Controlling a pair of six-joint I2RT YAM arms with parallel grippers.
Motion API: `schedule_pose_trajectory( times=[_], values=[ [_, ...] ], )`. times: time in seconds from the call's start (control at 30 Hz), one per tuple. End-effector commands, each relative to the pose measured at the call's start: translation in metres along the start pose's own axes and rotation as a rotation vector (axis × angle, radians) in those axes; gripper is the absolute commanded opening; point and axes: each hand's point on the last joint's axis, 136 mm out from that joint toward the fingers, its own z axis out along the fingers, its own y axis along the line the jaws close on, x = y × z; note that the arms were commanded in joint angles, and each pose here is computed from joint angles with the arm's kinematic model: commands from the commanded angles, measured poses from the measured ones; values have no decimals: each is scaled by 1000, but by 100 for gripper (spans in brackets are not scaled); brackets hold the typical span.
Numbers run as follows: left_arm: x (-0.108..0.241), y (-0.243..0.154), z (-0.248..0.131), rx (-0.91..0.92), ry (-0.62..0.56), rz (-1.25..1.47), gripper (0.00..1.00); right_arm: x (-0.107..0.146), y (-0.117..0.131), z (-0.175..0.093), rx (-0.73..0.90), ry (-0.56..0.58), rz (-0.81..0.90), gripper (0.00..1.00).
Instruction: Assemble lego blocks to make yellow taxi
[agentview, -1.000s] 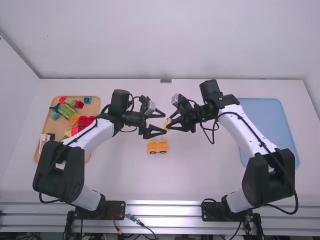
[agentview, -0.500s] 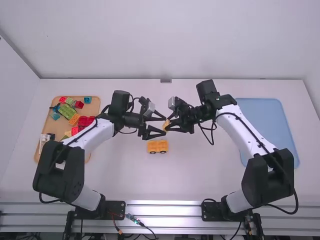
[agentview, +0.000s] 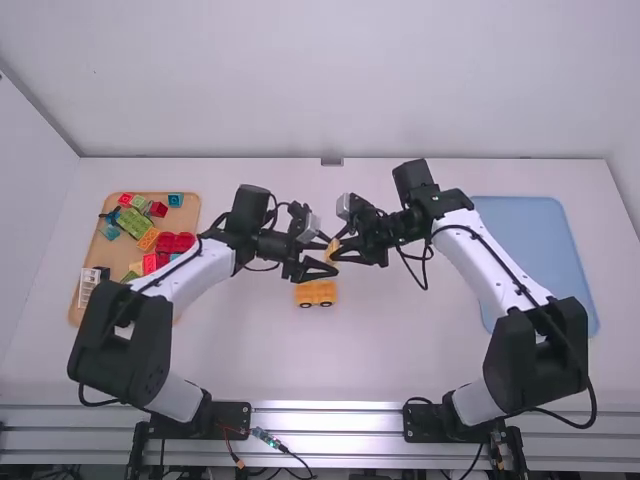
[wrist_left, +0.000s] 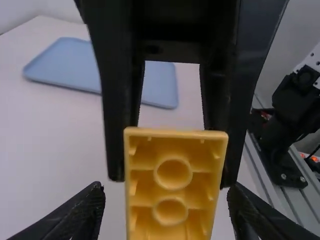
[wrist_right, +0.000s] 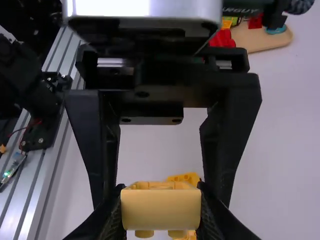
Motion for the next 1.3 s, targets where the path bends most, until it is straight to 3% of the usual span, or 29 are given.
schedule_pose_trajectory(
  times=[0.0,0.63,0.97,1.27],
  values=[
    [-6,2,1,4,-7,43,63,-18,0,-10,24,-25,-43,9],
    [-2,10,1,-41,19,48,41,-12,-1,-10,37,7,-29,9],
    [-2,9,1,-37,18,46,42,-8,-2,-10,46,26,-25,9],
    [-2,9,1,-37,18,47,26,-8,-2,-10,45,27,-26,9]
  ],
)
